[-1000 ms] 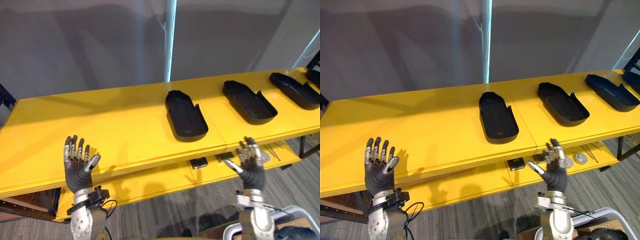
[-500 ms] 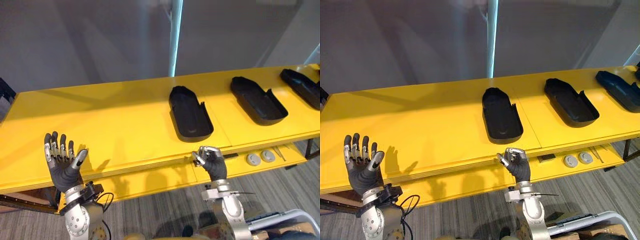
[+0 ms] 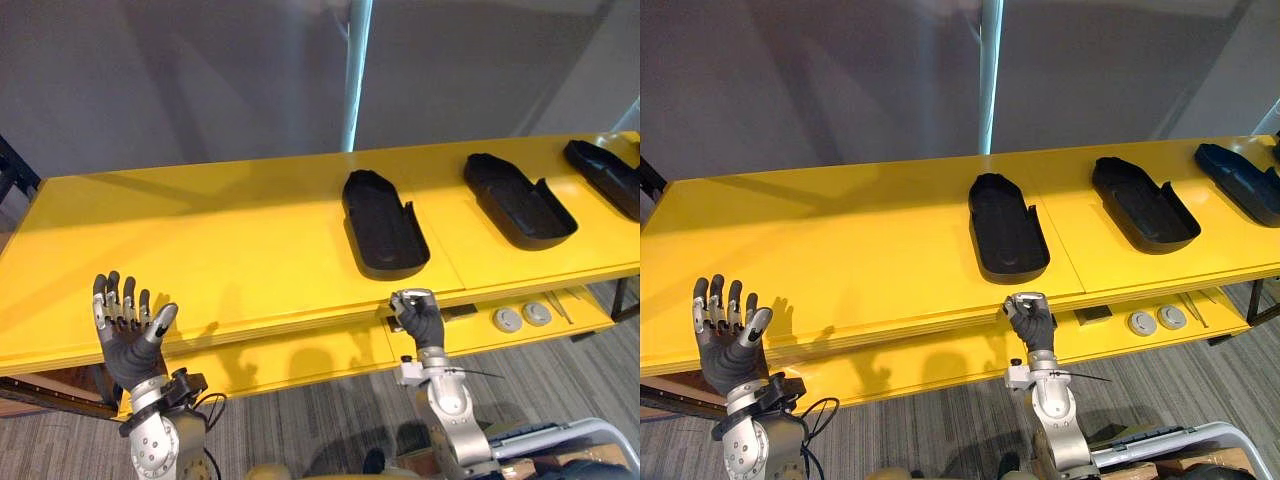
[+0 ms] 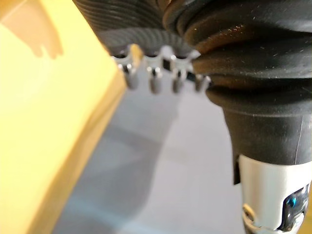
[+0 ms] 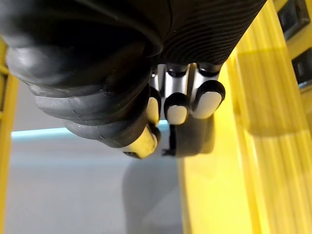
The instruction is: Walk over and take plastic housings, then place them on the shelf
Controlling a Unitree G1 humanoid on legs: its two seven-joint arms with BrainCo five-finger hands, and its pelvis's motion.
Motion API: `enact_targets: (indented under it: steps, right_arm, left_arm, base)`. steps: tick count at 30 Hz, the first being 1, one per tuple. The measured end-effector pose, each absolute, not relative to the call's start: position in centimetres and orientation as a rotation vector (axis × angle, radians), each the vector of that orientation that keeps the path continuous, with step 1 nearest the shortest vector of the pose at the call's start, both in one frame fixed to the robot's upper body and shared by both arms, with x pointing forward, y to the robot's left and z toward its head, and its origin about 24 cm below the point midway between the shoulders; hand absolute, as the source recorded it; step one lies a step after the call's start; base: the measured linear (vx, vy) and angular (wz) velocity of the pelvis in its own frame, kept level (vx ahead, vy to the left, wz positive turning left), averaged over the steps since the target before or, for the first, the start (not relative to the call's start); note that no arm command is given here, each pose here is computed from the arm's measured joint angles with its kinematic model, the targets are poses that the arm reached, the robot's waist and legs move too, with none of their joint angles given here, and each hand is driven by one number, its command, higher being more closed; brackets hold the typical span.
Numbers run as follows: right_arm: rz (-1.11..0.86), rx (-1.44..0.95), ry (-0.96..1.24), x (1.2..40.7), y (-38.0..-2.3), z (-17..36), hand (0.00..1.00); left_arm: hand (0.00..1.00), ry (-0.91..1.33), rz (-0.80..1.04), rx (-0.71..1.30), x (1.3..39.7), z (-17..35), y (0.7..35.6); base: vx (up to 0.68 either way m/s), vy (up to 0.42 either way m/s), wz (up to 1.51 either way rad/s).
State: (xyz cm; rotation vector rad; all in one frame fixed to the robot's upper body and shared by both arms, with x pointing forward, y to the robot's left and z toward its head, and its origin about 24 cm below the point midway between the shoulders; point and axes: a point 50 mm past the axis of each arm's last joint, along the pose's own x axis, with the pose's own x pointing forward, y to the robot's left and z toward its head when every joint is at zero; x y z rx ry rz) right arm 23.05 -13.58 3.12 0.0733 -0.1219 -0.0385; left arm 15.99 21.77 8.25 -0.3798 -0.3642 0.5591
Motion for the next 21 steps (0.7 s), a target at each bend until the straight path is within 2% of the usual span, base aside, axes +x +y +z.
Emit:
enact_targets:
  steps: [6,12,21]
  right_arm:
    - [-0.105,0.037,-0.129,24.6,-14.4,3.2,1.0]
    - [-0.182,0.007,-0.26,27.2,-16.3,6.4,1.0]
    - [-0.185,0.006,-0.349,29.4,-16.5,9.2,1.0]
  left_arm:
    - [0.0,-0.349,0.564,-0.377,15.9,8.0,21.8]
    - [0.0,-0.385,0.567,-0.38,16.3,8.5,22.0]
    - [0.0,-0.411,0.611,-0.377,16.5,9.0,22.5]
  base:
    - [-0.01,0.015,0.11]
    - [-0.07,0.022,0.18]
    - [-0.06,0.007,0.05]
